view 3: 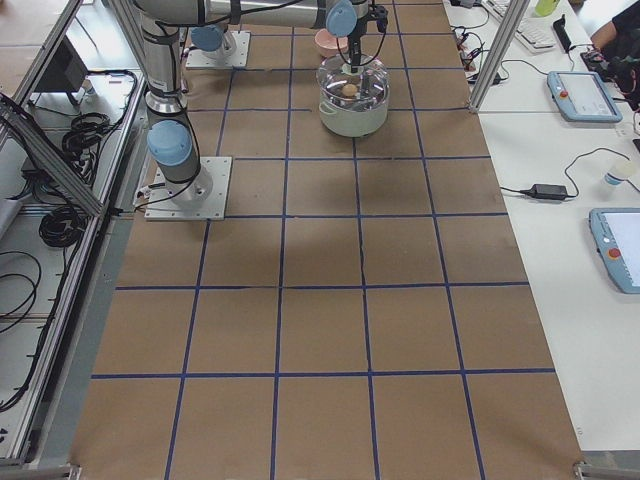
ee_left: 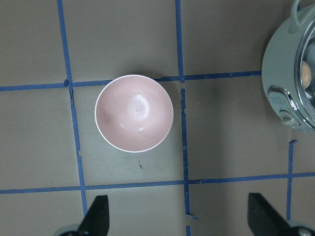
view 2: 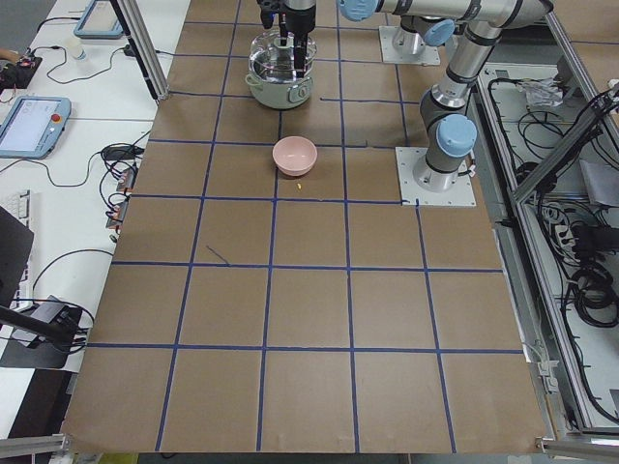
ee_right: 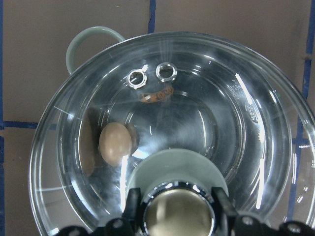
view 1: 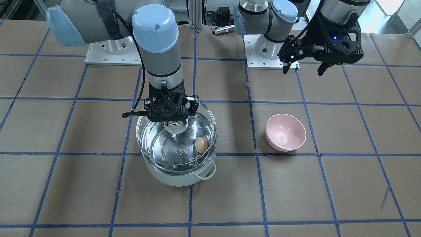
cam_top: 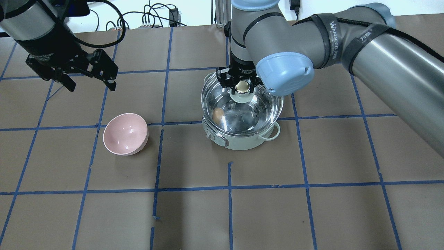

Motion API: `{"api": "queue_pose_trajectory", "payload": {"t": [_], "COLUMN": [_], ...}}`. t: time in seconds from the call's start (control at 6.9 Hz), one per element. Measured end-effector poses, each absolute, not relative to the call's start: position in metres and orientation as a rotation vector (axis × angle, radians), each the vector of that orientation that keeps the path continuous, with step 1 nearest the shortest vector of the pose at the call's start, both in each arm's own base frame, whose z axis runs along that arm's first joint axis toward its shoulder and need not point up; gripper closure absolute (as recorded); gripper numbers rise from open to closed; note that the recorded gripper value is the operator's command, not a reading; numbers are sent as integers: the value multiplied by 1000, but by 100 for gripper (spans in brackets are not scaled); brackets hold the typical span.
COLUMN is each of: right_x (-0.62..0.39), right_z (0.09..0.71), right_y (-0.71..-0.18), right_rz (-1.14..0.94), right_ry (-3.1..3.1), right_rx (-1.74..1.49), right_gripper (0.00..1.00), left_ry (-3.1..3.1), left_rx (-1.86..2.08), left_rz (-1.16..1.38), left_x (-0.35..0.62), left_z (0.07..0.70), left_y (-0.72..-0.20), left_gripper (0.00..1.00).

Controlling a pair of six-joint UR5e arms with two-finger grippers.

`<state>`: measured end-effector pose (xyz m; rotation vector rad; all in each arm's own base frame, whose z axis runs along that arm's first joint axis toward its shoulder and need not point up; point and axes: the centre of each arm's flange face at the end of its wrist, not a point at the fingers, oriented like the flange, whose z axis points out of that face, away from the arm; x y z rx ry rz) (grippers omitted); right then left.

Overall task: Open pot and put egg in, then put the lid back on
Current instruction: 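Hold the lid seated on the pot with the right gripper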

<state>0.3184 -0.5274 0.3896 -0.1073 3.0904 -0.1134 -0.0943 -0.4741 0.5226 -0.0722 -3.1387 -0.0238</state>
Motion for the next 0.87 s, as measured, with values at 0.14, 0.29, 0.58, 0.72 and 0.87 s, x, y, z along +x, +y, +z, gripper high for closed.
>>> {"api": "queue_pose_trajectory", "payload": {"t": [0.14, 0.29, 0.58, 0.72, 0.87], "right_x": [319, 320, 321, 322, 323], "right_z": [387, 385, 381, 377, 373], "right_y": [-529, -531, -534, -538, -541], "right_rz": [-114, -119, -132, -142, -148], "right_ry": [3089, 3088, 3084, 3082, 3083], "right_rx": [-113, -120, -125, -127, -128], "right_gripper": [46, 46, 45, 43, 37], "left_ry": [-3138, -3138, -3139, -3139, -3139], "left_rx": [-72, -72, -73, -74, -73], "left_rz": [-26, -27, -28, -27, -27], "left_x": [-94, -94, -94, -94, -94], "left_z": [522, 522, 522, 522, 522], "left_y": [-474, -474, -474, -474, -474], "left_gripper": [0, 0, 0, 0, 0]}}
